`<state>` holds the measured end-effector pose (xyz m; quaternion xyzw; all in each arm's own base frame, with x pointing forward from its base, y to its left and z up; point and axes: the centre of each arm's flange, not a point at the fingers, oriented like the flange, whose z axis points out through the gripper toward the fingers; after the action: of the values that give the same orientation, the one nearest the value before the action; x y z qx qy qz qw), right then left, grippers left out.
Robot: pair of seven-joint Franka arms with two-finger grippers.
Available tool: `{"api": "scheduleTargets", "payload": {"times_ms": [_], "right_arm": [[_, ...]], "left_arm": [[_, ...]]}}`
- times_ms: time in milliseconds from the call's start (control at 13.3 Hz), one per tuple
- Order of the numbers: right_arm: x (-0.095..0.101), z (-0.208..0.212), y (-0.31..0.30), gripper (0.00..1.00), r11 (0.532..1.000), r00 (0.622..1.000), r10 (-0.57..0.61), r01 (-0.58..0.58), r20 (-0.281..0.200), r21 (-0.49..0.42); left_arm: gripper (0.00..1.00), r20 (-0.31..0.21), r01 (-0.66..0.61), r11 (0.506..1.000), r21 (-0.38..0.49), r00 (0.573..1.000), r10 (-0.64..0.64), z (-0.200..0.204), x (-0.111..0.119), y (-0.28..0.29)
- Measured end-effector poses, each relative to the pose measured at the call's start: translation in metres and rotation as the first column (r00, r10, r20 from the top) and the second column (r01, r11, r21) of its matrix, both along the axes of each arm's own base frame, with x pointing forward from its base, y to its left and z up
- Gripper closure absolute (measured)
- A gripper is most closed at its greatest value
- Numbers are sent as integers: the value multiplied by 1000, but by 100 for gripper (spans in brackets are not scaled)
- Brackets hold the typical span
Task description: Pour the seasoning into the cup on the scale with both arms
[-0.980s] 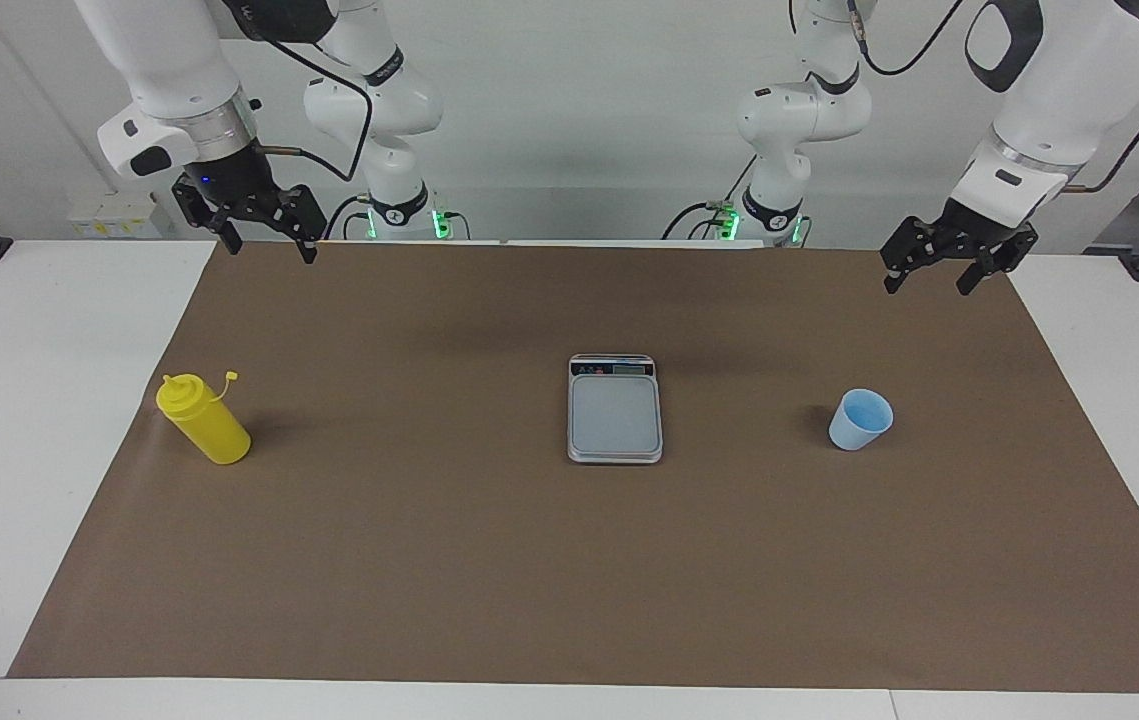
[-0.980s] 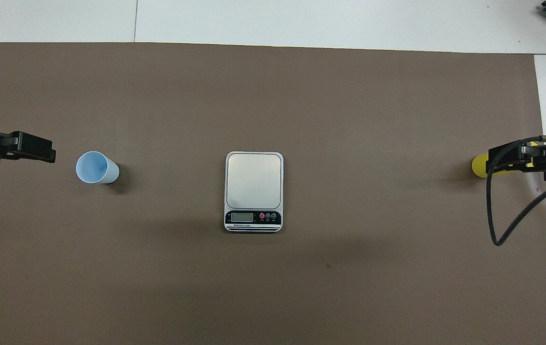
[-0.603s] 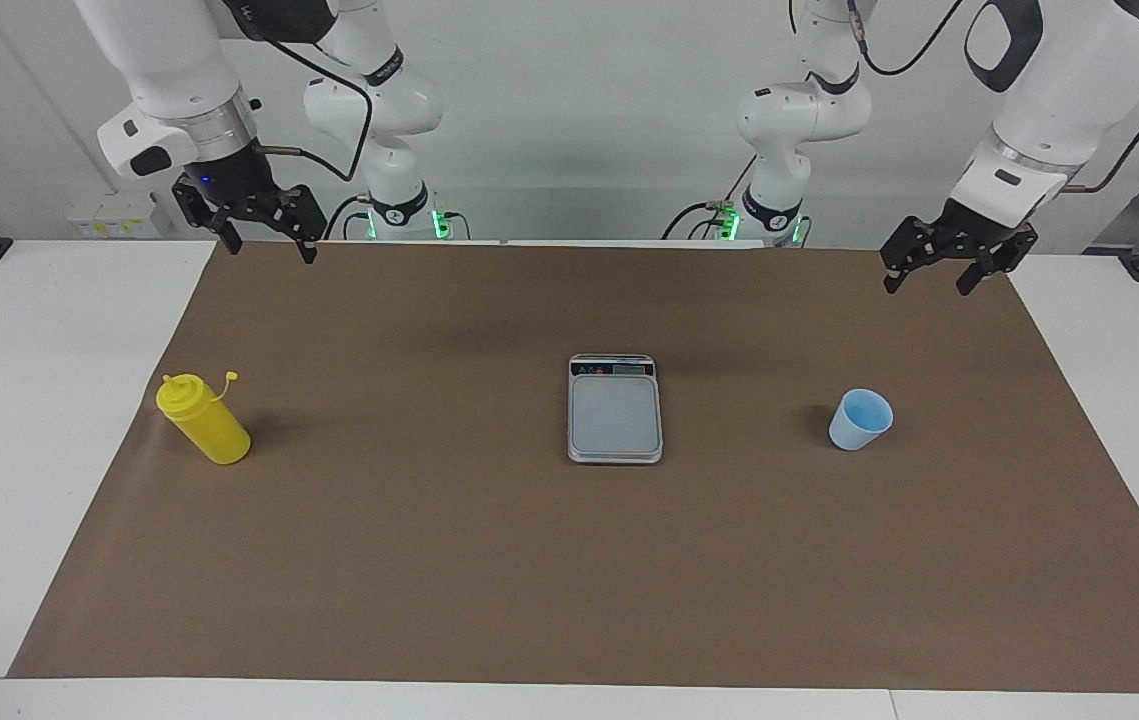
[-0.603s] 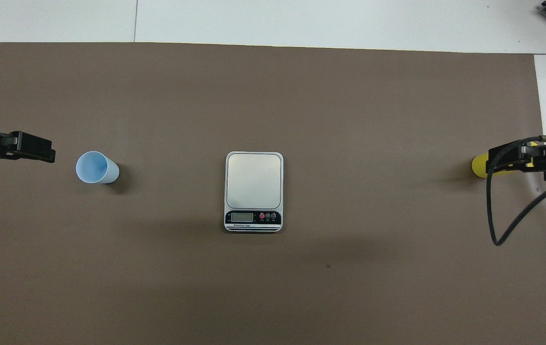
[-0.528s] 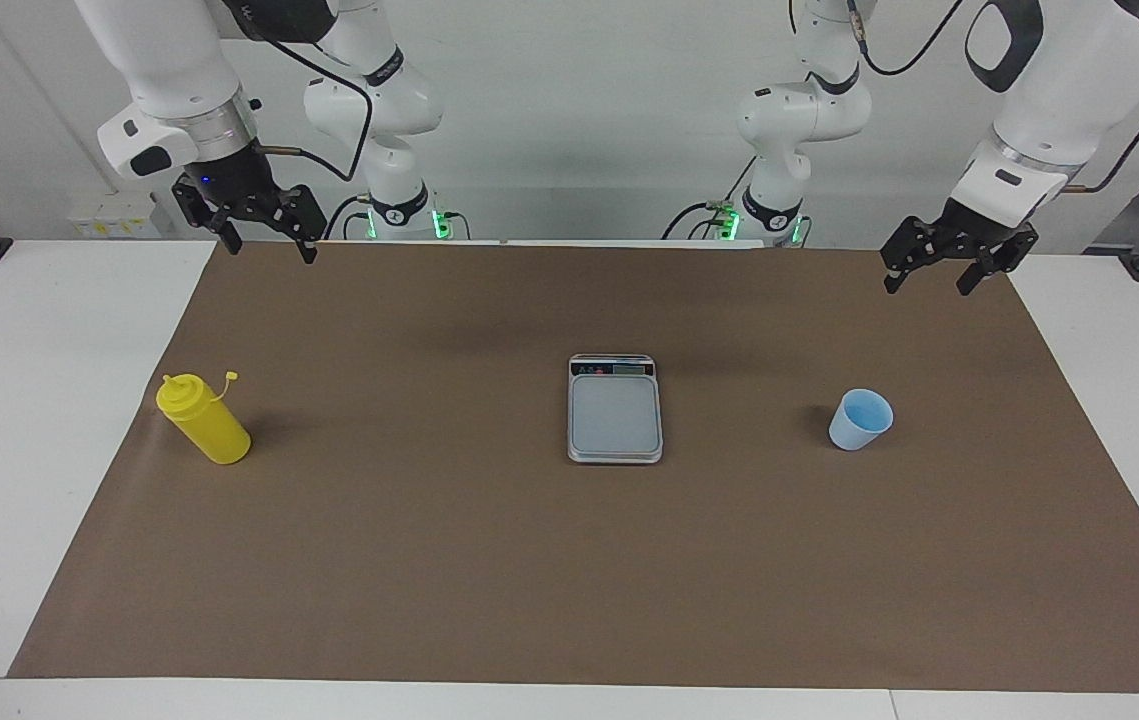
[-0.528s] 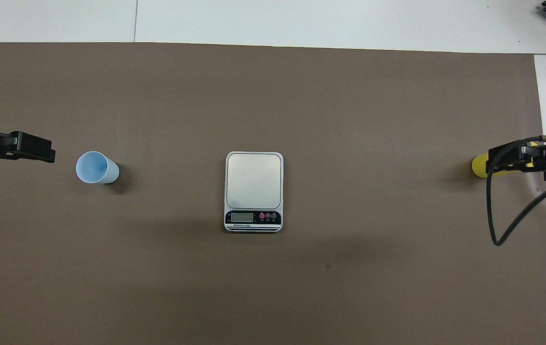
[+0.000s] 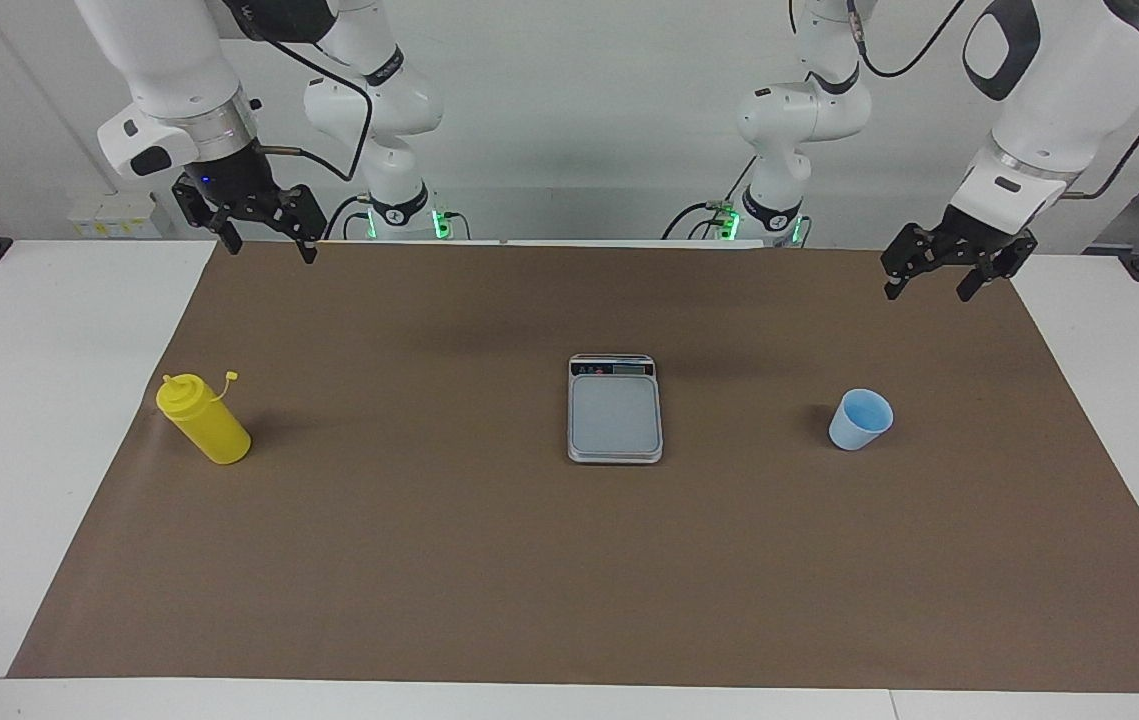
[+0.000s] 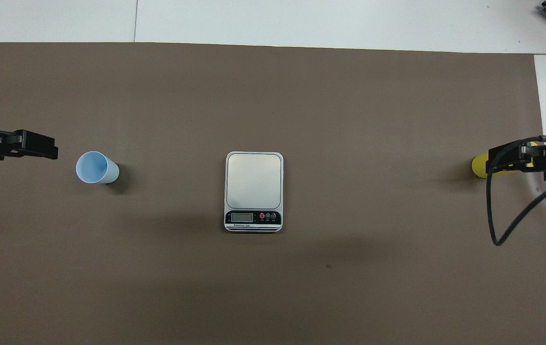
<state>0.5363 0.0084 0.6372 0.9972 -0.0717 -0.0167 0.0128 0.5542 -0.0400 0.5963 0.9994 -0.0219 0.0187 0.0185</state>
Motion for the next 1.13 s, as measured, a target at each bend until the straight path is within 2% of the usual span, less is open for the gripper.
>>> {"api": "scheduleTargets", "payload": {"times_ms": [302,603,1131], "right_arm": [[0,0,0,0,1000,1000,0,0,0,0],[0,0,0,0,1000,1000,0,0,0,0],[0,0,0,0,1000,1000,0,0,0,0]], "left_arm": [[0,14,-44,999,-2,999,44,-52,10,22],[0,23,-110,994,-7,994,110,-122,16,57],[0,60,-211,977,-29,975,212,-210,14,49]]}}
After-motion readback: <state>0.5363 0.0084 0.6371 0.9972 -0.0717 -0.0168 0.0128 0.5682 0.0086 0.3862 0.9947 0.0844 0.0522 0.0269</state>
